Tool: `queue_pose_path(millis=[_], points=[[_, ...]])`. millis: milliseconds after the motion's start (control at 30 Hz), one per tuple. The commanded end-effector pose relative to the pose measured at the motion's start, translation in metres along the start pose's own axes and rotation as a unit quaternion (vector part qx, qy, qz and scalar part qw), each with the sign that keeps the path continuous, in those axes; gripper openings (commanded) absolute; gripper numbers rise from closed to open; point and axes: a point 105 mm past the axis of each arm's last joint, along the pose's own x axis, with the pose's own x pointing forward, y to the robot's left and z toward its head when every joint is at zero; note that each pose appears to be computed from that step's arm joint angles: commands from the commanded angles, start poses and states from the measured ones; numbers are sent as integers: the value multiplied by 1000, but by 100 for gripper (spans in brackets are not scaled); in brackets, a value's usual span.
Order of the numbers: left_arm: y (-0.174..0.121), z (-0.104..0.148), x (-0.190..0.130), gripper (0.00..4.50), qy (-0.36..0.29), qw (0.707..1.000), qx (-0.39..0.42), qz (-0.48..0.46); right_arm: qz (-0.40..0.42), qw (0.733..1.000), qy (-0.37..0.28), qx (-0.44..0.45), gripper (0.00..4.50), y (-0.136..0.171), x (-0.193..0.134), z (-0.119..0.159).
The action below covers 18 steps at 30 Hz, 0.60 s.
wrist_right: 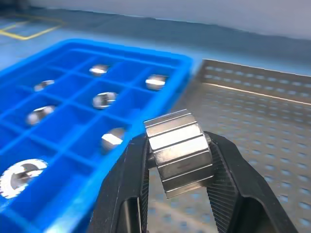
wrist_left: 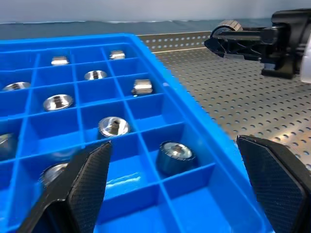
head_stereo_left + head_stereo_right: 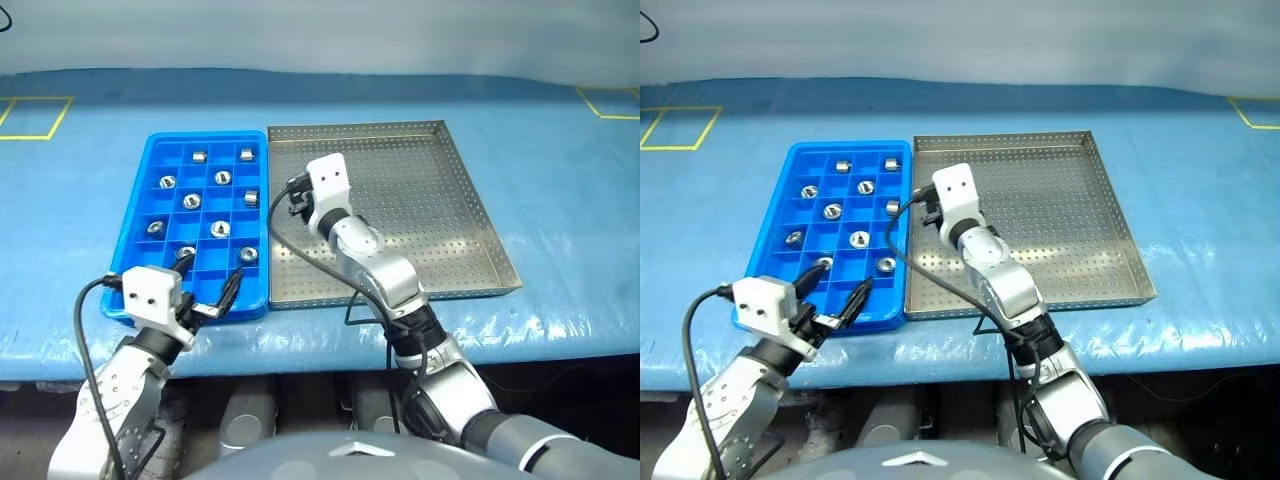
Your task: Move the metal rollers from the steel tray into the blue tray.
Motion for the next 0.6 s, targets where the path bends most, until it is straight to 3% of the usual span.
queue_pose_path(millis=[33,233,367,600], points=[[2,16,-17,450,-35,999,7,26,124,992,-34,-13,125,49,-7,23],[13,10,-48,450,-19,996,5,90,246,969,2,-19,125,99,-13,7],[14,8,-56,450,-16,994,-1,110,290,956,43,-30,125,118,-18,-19],[9,7,-51,450,-21,995,-6,100,279,956,89,-30,125,105,-24,-49]])
